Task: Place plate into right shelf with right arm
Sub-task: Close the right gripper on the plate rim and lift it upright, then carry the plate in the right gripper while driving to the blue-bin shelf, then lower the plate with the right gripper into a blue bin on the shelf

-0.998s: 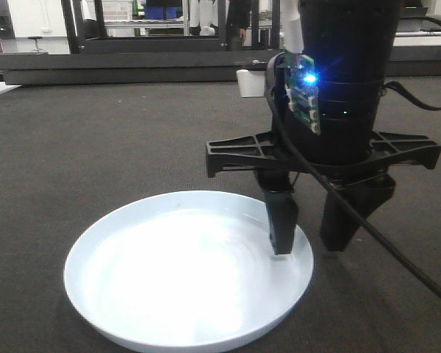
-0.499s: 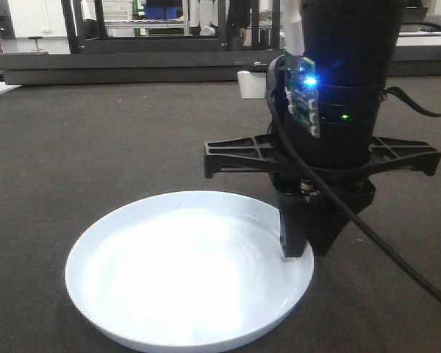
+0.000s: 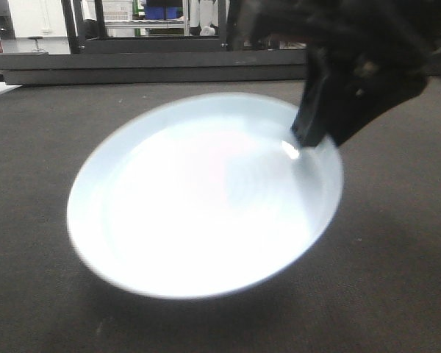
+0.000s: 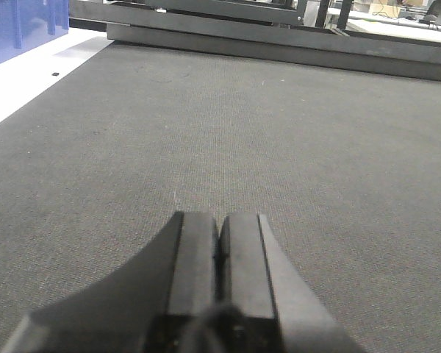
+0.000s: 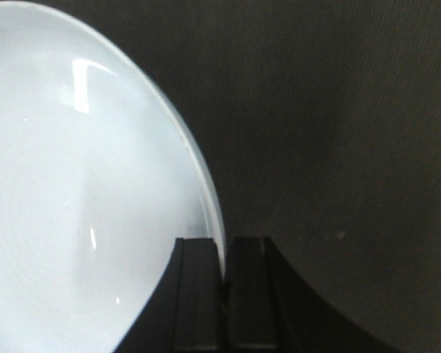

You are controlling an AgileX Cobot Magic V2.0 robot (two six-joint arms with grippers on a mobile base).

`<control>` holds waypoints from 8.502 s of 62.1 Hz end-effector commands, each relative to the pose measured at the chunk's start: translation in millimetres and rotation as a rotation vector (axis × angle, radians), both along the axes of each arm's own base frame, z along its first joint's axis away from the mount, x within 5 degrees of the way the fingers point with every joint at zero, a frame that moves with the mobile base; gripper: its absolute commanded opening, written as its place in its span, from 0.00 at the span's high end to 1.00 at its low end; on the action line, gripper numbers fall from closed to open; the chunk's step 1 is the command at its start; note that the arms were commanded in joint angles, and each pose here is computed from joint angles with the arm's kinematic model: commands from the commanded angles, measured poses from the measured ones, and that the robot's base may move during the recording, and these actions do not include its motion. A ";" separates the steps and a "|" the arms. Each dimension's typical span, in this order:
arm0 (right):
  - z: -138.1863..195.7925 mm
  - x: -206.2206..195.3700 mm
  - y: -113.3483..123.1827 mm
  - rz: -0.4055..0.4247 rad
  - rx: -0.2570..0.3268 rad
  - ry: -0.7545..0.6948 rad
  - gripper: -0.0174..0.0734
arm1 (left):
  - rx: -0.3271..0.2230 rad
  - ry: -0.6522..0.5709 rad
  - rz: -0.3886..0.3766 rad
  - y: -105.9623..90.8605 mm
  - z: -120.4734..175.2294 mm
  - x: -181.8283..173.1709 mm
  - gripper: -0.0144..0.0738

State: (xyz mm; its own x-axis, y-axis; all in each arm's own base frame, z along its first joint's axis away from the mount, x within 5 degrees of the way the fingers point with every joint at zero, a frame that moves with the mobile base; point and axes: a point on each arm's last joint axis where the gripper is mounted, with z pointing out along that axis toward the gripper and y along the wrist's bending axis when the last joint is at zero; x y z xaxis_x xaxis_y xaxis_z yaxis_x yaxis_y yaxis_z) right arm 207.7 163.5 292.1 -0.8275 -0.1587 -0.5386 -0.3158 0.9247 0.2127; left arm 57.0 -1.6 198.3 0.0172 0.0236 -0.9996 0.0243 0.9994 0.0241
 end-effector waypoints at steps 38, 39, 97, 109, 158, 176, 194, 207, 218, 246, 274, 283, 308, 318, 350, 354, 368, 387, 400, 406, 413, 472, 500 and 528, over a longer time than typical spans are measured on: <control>28.2 -93.0 -152.3 -0.353 0.054 -0.875 0.75 | -0.018 -0.089 0.009 1.0 5.2 -0.8 0.98; 28.4 -95.5 -153.0 -0.357 0.055 -0.884 0.75 | -0.018 -0.089 0.009 1.0 5.2 -0.8 0.98; 41.4 -154.9 -160.3 -0.355 0.047 -1.157 0.75 | -0.018 -0.089 0.009 1.0 5.2 -0.8 0.98; 41.4 -154.9 -160.3 -0.355 0.047 -1.157 0.75 | -0.018 -0.089 0.009 1.0 5.2 -0.8 0.98; 41.4 -154.9 -160.3 -0.355 0.047 -1.157 0.75 | -0.018 -0.089 0.009 1.0 5.2 -0.8 0.98; 41.4 -154.9 -160.3 -0.355 0.047 -1.157 0.75 | -0.018 -0.089 0.009 1.0 5.2 -0.8 0.98; 41.4 -154.9 -160.3 -0.355 0.047 -1.157 0.75 | -0.018 -0.089 0.009 1.0 5.2 -0.8 0.98; 41.4 -154.9 -160.3 -0.355 0.047 -1.157 0.75 | -0.018 -0.089 0.009 1.0 5.2 -0.8 0.98; 41.4 -154.9 -160.3 -0.355 0.047 -1.157 0.75 | -0.018 -0.089 0.009 1.0 5.2 -0.8 0.98; 41.4 -154.9 -160.3 -0.355 0.047 -1.157 0.75 | -0.018 -0.089 0.009 1.0 5.2 -0.8 0.98; 41.4 -154.9 -160.3 -0.355 0.047 -1.157 0.75 | -0.018 -0.089 0.009 1.0 5.2 -0.8 0.98; 41.4 -154.9 -160.3 -0.355 0.047 -1.157 0.75 | -0.018 -0.089 0.009 1.0 5.2 -0.8 0.98; 41.2 -154.2 -160.2 -0.355 0.046 -1.154 0.75 | -0.018 -0.089 0.009 1.0 5.2 -0.8 0.98; 41.2 -154.2 -160.2 -0.355 0.046 -1.154 0.75 | -0.018 -0.089 0.009 1.0 5.2 -0.8 0.98; 41.2 -154.2 -160.2 -0.355 0.046 -1.154 0.75 | -0.018 -0.089 0.009 1.0 5.2 -0.8 0.98; 41.2 -154.2 -160.2 -0.355 0.046 -1.154 0.75 | -0.018 -0.089 0.009 1.0 5.2 -0.8 0.98; 41.2 -154.2 -160.2 -0.355 0.046 -1.154 0.75 | -0.018 -0.089 0.009 1.0 5.2 -0.8 0.98; 41.2 -154.2 -160.2 -0.355 0.046 -1.154 0.75 | -0.018 -0.089 0.009 1.0 5.2 -0.8 0.98; 41.2 -154.2 -160.2 -0.355 0.046 -1.154 0.75 | -0.018 -0.089 0.009 1.0 5.2 -0.8 0.98; 41.2 -154.2 -160.2 -0.355 0.046 -1.154 0.75 | -0.018 -0.089 0.009 1.0 5.2 -0.8 0.98; 41.2 -154.2 -160.2 -0.355 0.046 -1.154 0.75 | -0.018 -0.089 0.009 1.0 5.2 -0.8 0.98; 41.2 -154.2 -160.2 -0.355 0.046 -1.154 0.75 | -0.018 -0.089 0.009 1.0 5.2 -0.8 0.98; 41.2 -154.2 -160.2 -0.355 0.046 -1.154 0.75 | -0.018 -0.089 0.009 1.0 5.2 -0.8 0.98; 41.2 -154.2 -160.2 -0.355 0.046 -1.154 0.75 | -0.018 -0.089 0.009 1.0 5.2 -0.8 0.98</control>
